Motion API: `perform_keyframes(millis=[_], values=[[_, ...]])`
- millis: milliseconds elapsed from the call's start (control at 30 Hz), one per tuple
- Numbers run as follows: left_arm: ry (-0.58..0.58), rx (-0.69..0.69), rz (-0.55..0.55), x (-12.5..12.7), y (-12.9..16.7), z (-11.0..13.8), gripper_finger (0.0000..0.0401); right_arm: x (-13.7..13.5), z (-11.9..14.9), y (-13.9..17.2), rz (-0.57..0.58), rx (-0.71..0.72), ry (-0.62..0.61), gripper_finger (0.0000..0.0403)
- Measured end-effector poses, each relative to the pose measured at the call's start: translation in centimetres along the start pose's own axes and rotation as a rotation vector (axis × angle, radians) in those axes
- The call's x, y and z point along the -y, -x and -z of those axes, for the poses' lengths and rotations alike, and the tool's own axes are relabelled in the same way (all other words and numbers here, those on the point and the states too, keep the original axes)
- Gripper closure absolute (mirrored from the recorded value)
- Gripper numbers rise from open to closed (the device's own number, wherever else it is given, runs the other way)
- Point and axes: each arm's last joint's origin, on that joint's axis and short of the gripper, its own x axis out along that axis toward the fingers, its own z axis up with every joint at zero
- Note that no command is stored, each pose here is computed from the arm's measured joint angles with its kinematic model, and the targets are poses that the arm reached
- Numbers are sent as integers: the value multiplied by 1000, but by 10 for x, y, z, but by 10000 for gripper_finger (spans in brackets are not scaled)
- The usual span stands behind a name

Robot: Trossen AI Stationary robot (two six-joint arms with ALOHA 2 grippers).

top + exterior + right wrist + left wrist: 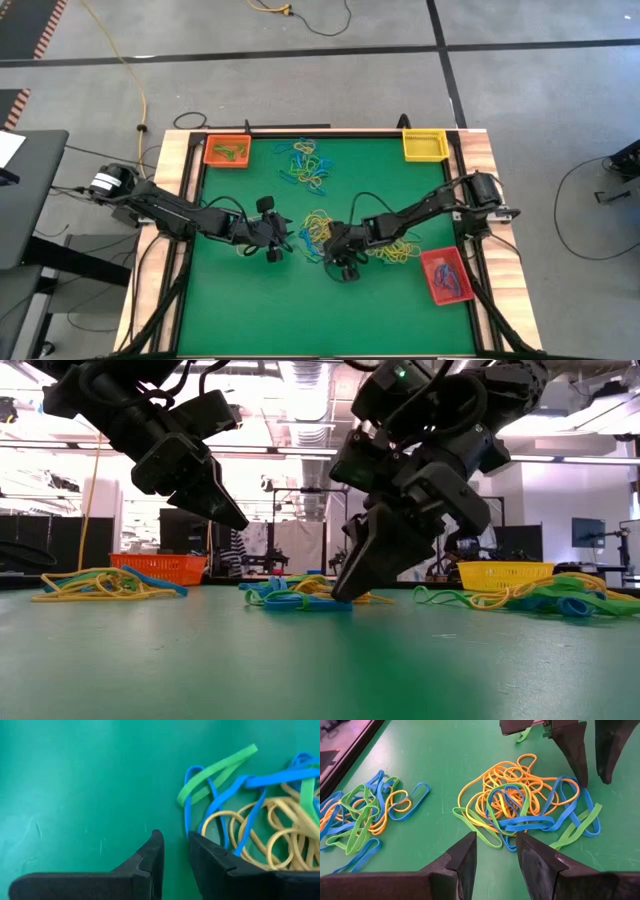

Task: Sort rubber bands into baskets
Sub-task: Put the blue rubber band into the red bin

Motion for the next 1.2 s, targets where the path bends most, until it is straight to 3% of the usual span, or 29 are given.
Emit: perform_keyframes(millis=[300,600,800,1000,1200], values=[[7,-1,10,0,0,0,273,8,8,-13,14,-27,-8,287],[8,-3,18,1,0,0,273,5,3,-9,32,-13,34,385],[8,-3,18,1,0,0,273,5,-3,-8,32,-38,49,386],[7,-5,19,1,0,0,273,-7,-18,8,46,-105,95,389],[6,-7,18,1,0,0,273,-29,-38,47,108,-87,141,390]])
